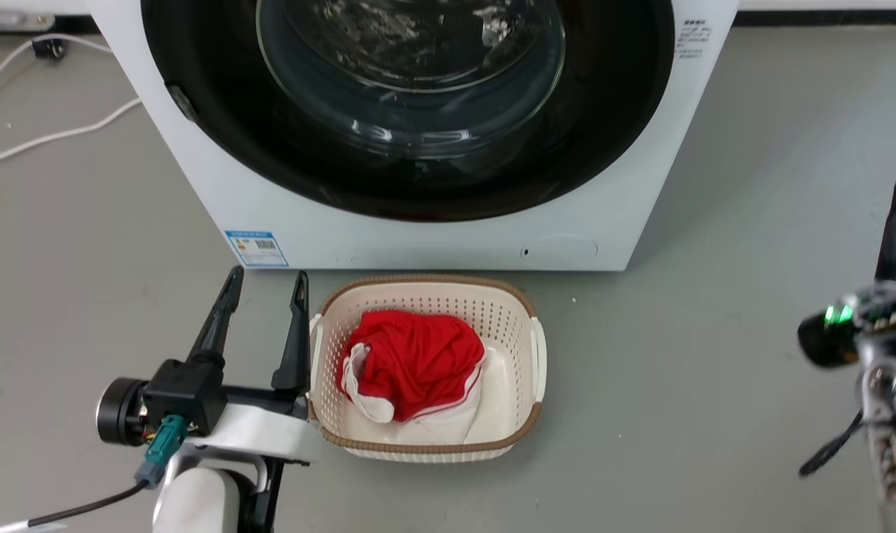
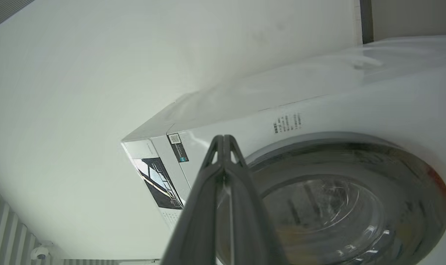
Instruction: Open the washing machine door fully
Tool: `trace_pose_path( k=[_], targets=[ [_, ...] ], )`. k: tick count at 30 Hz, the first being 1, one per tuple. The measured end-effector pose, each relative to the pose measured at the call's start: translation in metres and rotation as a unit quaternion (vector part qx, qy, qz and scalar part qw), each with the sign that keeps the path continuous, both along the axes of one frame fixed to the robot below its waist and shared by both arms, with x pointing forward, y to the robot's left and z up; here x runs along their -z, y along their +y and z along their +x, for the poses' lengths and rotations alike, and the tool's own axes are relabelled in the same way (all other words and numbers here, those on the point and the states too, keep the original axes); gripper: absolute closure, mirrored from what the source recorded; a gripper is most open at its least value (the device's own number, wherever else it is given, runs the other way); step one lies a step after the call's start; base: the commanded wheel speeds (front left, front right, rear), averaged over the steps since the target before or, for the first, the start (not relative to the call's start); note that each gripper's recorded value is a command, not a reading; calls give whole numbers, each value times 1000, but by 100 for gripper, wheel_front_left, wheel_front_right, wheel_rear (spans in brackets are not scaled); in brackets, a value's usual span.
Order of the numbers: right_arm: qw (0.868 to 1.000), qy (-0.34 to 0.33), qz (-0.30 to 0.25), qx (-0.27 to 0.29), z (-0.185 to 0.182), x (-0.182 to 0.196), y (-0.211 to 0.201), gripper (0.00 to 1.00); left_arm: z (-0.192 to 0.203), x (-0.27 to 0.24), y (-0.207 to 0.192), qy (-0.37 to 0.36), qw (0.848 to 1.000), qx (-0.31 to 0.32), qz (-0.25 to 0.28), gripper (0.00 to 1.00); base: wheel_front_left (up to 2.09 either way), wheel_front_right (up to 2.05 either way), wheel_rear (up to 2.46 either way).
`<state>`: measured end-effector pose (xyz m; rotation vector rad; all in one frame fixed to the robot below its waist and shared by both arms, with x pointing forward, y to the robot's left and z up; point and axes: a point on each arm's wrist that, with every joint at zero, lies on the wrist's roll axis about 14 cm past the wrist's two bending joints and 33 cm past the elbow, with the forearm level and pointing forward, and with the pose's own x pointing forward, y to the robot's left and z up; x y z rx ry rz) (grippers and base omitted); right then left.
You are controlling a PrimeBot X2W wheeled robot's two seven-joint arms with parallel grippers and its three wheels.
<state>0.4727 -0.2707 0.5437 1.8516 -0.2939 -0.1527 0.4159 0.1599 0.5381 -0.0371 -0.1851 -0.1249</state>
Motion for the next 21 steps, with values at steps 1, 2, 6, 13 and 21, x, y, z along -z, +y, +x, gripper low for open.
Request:
trace_pose_path(
  k=[1, 2, 6, 13, 21],
  targets=[
    [1000, 0, -10, -9, 9, -3, 0, 100, 3, 1, 0, 0, 1000, 0, 0, 0, 0, 0, 0],
    [1000, 0, -22, -18, 19, -7, 0, 100, 5, 1, 0, 0, 1000, 1, 0, 0, 0, 0, 0],
    [996, -1, -76, -57, 59, -24, 3, 100, 16, 4, 0, 1, 1000, 2, -1, 0, 0, 0, 0],
    [975, 22, -171, -137, 117, -29, 28, 100, 33, 13, 5, 6, 1000, -3, -1, 0, 0, 0, 0],
    [939, 58, -253, -225, 167, -16, 64, 100, 48, 23, 11, 11, 1000, -8, 3, 0, 0, 0, 0]
  ],
)
